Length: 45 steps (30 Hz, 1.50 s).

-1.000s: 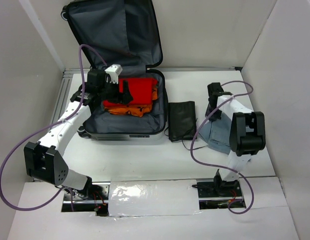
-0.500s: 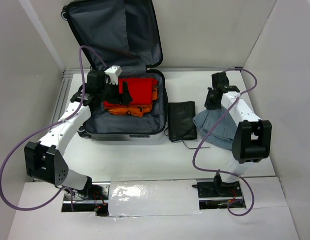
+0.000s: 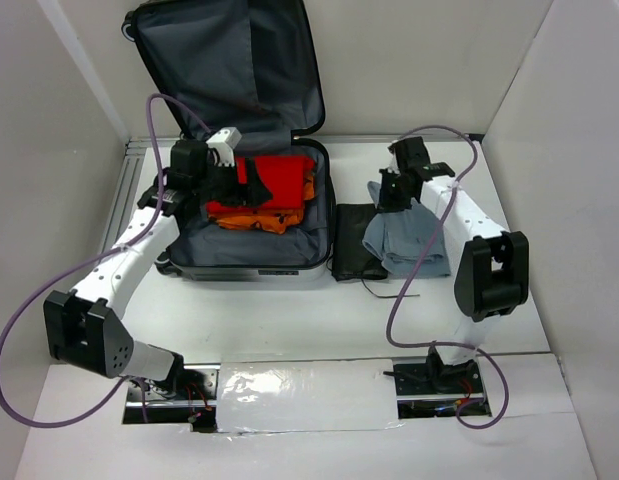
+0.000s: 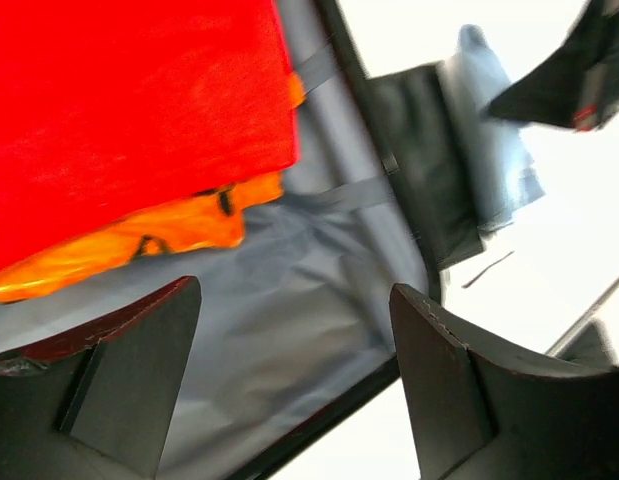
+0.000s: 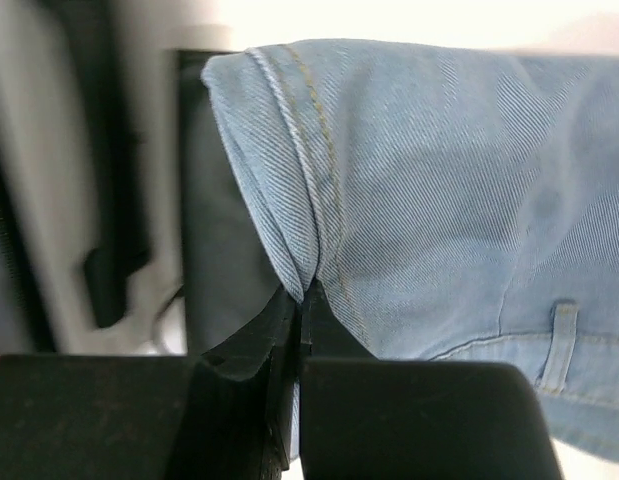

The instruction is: Pack the luggage

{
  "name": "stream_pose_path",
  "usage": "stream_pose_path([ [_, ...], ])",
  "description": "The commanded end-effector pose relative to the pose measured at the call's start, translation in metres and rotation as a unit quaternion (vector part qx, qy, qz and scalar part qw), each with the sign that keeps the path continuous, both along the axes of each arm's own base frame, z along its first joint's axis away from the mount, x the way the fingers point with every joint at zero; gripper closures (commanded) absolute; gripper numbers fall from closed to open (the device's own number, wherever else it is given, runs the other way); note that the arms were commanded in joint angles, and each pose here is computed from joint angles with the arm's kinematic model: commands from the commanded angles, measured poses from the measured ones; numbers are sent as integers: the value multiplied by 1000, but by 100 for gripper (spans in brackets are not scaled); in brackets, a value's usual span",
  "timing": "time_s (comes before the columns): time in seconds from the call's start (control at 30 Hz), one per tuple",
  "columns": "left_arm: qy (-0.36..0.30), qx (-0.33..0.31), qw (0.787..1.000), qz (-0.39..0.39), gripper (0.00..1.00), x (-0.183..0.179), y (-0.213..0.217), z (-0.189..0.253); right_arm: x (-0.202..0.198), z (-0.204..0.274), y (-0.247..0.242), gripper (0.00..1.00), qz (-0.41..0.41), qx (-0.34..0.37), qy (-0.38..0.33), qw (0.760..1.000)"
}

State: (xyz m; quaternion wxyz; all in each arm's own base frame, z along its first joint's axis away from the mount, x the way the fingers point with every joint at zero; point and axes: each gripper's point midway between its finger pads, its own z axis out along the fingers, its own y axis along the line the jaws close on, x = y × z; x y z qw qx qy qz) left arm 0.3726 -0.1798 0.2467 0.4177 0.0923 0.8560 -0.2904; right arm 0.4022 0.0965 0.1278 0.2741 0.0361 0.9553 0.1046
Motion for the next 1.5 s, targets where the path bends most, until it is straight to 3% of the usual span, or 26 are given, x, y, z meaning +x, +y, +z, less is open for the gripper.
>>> stream_pose_path([
  [0.0,-38,-71,997,-16,11,-9,-28,48,16,43,38,100,52,41,-58,996],
  [0.2,-5,-137,990,35,10,-2,-64,49,15,59,67,100,87,67,-82,991],
  [0.4,24,-114,988,98,10,11,-108,28,1,50,81,100,117,66,-77,988],
  [0.77,82,-170,967,172,9,13,-160,-2,-25,62,94,100,165,71,-109,978],
  [1.07,104,-217,947,212,9,17,-190,-5,-39,63,93,100,177,79,-116,974],
  [1.47,117,-213,934,262,11,31,-206,-24,-54,78,100,100,193,115,-140,964],
])
